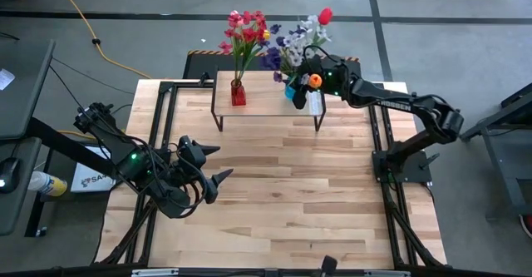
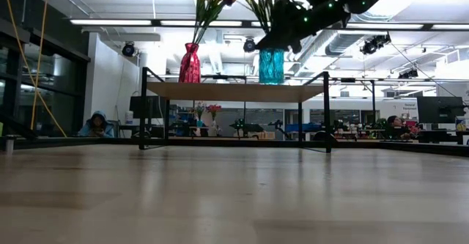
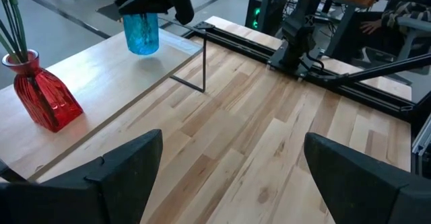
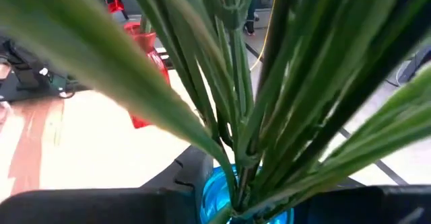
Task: Pick and place flowers into a vace then onto a shelf
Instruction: Put the blue vase on the shelf, then adjust the orange flower in the blue vase
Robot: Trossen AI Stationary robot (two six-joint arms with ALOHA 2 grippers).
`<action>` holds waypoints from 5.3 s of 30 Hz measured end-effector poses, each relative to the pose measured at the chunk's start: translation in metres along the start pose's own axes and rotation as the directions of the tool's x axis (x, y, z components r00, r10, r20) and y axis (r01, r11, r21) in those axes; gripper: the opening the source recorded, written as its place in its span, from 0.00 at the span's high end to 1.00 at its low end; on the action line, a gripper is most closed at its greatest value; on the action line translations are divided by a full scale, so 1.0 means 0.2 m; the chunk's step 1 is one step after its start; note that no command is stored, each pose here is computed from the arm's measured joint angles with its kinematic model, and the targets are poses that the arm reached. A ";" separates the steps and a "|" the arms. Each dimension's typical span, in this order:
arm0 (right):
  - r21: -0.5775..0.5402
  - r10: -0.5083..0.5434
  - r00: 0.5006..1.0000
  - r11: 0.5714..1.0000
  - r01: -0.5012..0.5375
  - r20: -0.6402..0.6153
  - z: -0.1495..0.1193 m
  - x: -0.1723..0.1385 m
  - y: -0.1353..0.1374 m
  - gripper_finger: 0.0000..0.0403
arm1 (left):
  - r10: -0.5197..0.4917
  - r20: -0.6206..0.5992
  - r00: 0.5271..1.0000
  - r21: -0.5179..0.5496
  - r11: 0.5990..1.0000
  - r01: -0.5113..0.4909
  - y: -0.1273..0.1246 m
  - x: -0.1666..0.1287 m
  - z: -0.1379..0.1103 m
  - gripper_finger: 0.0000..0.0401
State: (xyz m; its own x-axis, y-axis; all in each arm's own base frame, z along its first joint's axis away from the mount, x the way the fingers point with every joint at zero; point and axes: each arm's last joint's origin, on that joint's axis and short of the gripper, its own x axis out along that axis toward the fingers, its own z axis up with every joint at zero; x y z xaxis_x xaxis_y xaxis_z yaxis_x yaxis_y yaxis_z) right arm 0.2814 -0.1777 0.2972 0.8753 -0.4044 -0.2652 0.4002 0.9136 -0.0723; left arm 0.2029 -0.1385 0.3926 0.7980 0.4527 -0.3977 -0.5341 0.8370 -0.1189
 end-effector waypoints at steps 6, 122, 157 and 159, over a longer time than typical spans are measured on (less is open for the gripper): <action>0.007 0.008 1.000 1.000 -0.008 -0.002 0.00 0.00 -0.02 0.70 | 0.000 -0.001 1.000 0.000 1.000 0.000 0.00 0.00 0.00 0.02; -0.116 0.029 0.999 0.993 -0.030 -0.017 0.12 -0.31 0.02 0.36 | -0.004 -0.007 1.000 0.005 1.000 0.004 0.00 0.00 0.00 0.02; -0.143 0.022 0.982 0.989 -0.050 -0.188 0.30 -0.43 0.01 0.36 | -0.004 -0.007 1.000 0.005 1.000 0.004 0.00 0.00 0.00 0.02; -0.141 0.022 0.982 0.989 -0.049 -0.188 0.30 -0.43 0.01 0.36 | -0.004 -0.007 1.000 0.005 1.000 0.004 0.00 0.00 0.00 0.02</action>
State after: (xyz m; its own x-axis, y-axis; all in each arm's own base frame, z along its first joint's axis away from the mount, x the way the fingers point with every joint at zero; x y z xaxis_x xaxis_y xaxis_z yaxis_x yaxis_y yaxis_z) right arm 0.2233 -0.1437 0.3779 0.8174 -0.3688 -0.4426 0.3143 0.9293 -0.1940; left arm 0.2028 -0.1386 0.3923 0.7981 0.4473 -0.4037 -0.5295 0.8404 -0.1155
